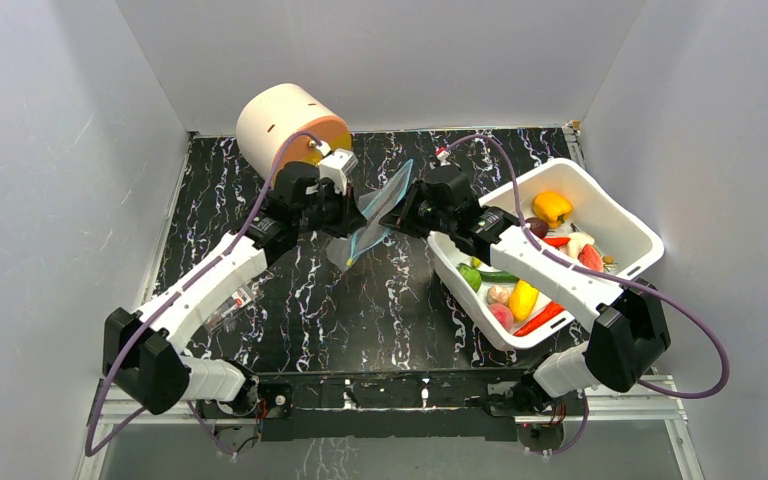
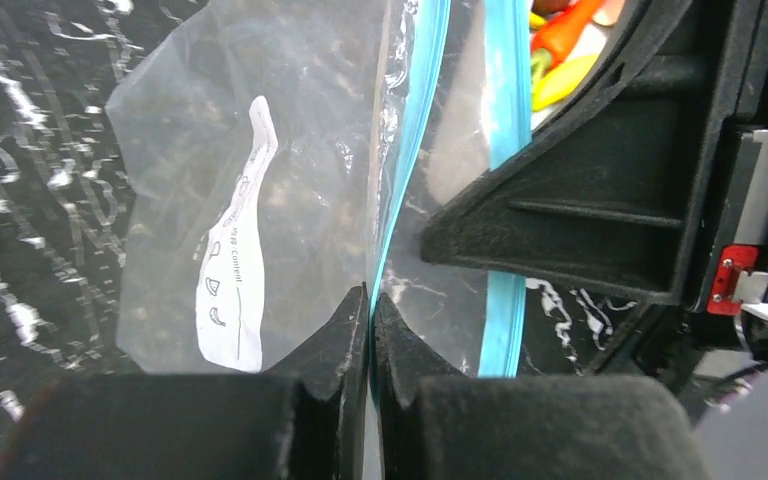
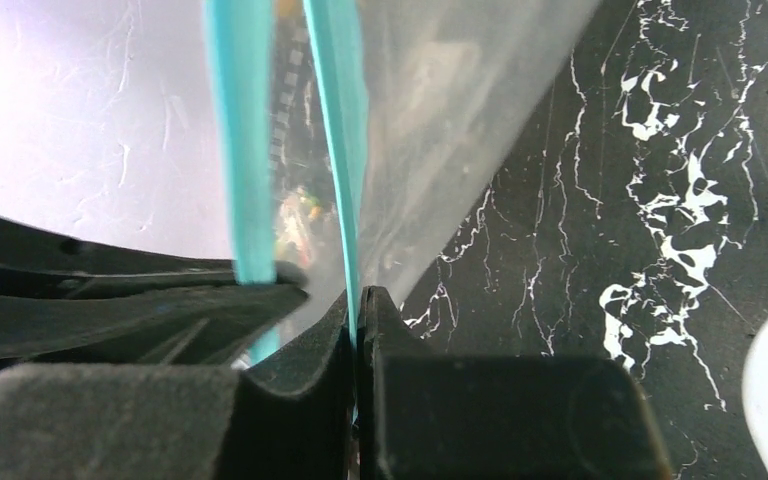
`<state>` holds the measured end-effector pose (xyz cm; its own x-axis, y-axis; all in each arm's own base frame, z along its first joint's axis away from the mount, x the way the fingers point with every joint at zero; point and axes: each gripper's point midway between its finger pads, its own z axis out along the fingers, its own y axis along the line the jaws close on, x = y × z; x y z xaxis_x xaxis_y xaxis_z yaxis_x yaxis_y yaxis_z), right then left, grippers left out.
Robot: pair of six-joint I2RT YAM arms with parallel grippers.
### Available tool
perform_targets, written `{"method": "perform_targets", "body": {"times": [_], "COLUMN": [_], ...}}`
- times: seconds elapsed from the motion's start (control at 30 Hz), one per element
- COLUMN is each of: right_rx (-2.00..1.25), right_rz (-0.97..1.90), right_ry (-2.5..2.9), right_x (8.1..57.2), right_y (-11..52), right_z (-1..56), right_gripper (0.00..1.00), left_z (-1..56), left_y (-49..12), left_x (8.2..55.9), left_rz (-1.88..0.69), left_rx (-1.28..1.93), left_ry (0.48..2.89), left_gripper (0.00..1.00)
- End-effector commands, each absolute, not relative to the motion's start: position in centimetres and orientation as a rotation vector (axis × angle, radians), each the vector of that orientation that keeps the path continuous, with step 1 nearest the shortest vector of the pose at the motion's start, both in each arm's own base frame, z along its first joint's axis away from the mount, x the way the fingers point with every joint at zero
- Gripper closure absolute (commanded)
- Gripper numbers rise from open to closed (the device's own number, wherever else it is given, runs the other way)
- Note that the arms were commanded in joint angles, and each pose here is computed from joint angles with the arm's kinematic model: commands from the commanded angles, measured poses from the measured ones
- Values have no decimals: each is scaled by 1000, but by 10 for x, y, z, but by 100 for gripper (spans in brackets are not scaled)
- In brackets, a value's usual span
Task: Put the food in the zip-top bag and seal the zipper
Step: Open the zipper of the food storage bag.
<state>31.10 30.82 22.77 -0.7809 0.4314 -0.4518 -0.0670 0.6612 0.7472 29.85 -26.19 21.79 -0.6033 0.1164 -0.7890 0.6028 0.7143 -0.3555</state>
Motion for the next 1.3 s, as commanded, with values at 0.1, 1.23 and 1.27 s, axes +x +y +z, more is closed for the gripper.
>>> {"method": "perform_targets", "body": {"times": [0.1, 1.23, 1.27], "right_rx": [189, 48, 21], "right_rz": [1004, 981, 959], "right_ry": [2178, 2161, 2149], "right_x": [309, 276, 276], "right_y": [298, 290, 288], "right_z": [248, 277, 281], "right_gripper": [100, 29, 29], "left_z": [282, 241, 240], "left_y": [-208, -175, -175], "left_x": [306, 251, 250], "left_rz": [-487, -496, -494], "left_rx": [470, 484, 493], "left_ry": [1925, 1919, 1917], "left_gripper": [100, 100, 100]}}
